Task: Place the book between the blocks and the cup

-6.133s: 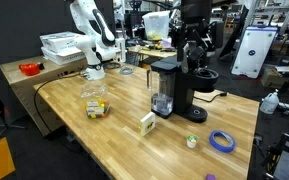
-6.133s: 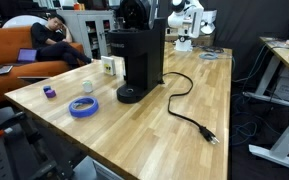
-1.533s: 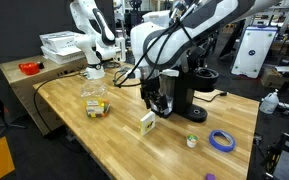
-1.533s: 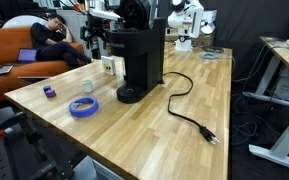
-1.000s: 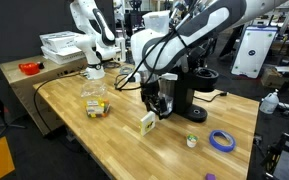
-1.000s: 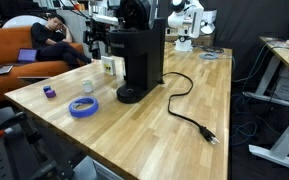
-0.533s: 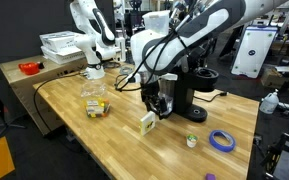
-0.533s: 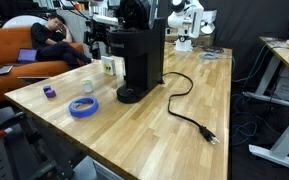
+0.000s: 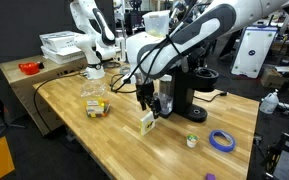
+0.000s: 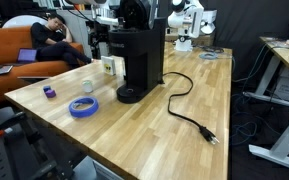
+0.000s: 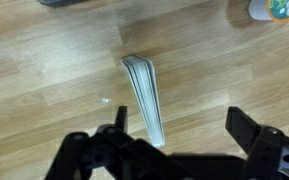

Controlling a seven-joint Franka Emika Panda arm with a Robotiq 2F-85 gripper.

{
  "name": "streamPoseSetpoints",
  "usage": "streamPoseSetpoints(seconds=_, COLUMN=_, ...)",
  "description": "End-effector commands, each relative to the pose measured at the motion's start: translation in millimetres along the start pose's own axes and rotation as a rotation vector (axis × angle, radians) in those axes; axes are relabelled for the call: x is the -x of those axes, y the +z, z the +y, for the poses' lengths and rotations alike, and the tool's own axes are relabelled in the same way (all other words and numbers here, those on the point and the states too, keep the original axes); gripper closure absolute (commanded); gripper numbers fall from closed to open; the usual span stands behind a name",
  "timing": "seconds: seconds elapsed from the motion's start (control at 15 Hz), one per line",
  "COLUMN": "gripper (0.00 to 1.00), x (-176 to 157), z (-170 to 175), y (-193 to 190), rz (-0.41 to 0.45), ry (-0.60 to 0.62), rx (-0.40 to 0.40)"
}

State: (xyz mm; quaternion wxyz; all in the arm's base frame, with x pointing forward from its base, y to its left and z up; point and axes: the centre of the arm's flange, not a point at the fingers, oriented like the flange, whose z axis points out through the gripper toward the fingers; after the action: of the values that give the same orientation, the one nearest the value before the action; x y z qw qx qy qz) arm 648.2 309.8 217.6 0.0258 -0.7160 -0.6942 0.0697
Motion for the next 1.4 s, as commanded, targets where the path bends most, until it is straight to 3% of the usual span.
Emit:
streamPoseSetpoints(seconds=0.0, gripper=0.0, x=-10, z=17, y=7, rz=-0.019, ry=-0.019, rx=-0.012)
streamPoseSetpoints(seconds=0.6, gripper=0.0, x=-4, z=29, y=27, rz=-0.014, ry=0.007, rx=-0.037)
streamPoseSetpoints(seconds=0.67, gripper=0.06, x=-5, z=29, y=28, rz=-0.013, ry=0.007, rx=-0.041)
streamPoseSetpoints(seconds=0.8, gripper=0.34, x=-6, z=29, y=30, rz=-0.009, ry=0.012, rx=-0.045)
streamPoseSetpoints(seconds=1.33, gripper=0.89, x=1, z=28, y=46, rz=-0.009, ry=0.036, rx=-0.062)
